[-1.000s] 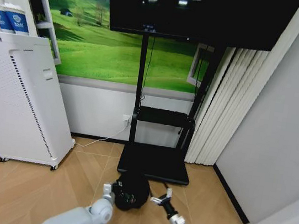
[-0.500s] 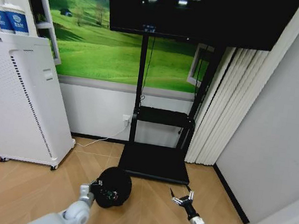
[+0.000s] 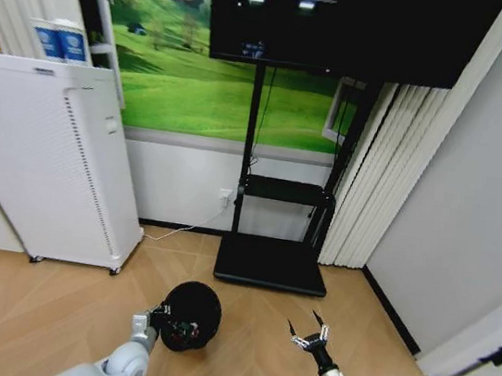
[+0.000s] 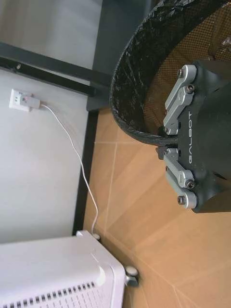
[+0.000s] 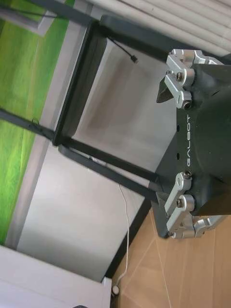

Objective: Pick up the trash bin and place the garbage on the floor into it.

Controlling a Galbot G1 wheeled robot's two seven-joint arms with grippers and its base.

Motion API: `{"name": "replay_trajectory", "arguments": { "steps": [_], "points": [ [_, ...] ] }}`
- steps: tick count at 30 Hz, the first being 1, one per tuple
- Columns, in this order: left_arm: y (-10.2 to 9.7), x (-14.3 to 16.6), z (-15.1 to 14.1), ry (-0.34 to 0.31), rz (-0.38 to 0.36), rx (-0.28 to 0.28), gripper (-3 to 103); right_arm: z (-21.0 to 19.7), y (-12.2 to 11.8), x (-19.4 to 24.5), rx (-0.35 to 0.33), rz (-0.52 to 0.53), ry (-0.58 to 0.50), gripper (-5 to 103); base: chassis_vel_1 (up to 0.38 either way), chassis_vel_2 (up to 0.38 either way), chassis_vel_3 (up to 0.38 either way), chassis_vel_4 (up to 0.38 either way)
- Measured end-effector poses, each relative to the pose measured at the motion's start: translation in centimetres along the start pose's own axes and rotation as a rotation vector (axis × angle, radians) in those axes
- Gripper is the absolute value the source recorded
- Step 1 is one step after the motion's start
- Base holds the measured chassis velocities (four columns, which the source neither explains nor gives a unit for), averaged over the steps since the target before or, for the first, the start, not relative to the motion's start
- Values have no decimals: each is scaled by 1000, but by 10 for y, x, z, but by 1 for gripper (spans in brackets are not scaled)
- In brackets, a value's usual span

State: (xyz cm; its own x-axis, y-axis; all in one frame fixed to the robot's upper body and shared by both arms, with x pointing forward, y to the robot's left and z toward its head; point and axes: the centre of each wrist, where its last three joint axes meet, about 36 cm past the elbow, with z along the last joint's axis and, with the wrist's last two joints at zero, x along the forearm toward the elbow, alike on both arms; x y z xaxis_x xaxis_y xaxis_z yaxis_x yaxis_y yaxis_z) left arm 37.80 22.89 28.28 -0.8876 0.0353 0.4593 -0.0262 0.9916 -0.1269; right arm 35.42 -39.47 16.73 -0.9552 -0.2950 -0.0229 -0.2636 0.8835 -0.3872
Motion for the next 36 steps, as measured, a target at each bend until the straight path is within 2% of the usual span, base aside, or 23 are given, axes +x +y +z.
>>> {"name": "replay_trajectory", "arguments": {
  "steps": [8, 17, 26, 29, 31, 36],
  "points": [
    [-3, 5, 13, 7, 8, 5, 7, 4, 3, 3, 19, 20, 8, 100, 293, 314, -309, -322],
    [-3, 8, 14, 4, 5, 11, 7, 8, 2, 9, 8, 36, 26, 100, 307, 345, -298, -335],
    [1, 17, 7, -4, 3, 8, 7, 9, 1, 11, 8, 40, 31, 100, 58, -10, 2, -19],
    [-2, 29, 0, -3, 15, 20, 7, 12, 0, 12, 13, 43, 40, 100, -101, -56, 65, 44],
    [2, 53, -8, 0, 37, 19, 7, 15, -1, 10, 22, 37, 48, 100, -49, -22, 4, 6],
    [9, 66, -12, -2, 36, 17, 7, 16, 4, 7, 13, 24, 51, 100, 22, 21, -6, -4]
  ]
}}
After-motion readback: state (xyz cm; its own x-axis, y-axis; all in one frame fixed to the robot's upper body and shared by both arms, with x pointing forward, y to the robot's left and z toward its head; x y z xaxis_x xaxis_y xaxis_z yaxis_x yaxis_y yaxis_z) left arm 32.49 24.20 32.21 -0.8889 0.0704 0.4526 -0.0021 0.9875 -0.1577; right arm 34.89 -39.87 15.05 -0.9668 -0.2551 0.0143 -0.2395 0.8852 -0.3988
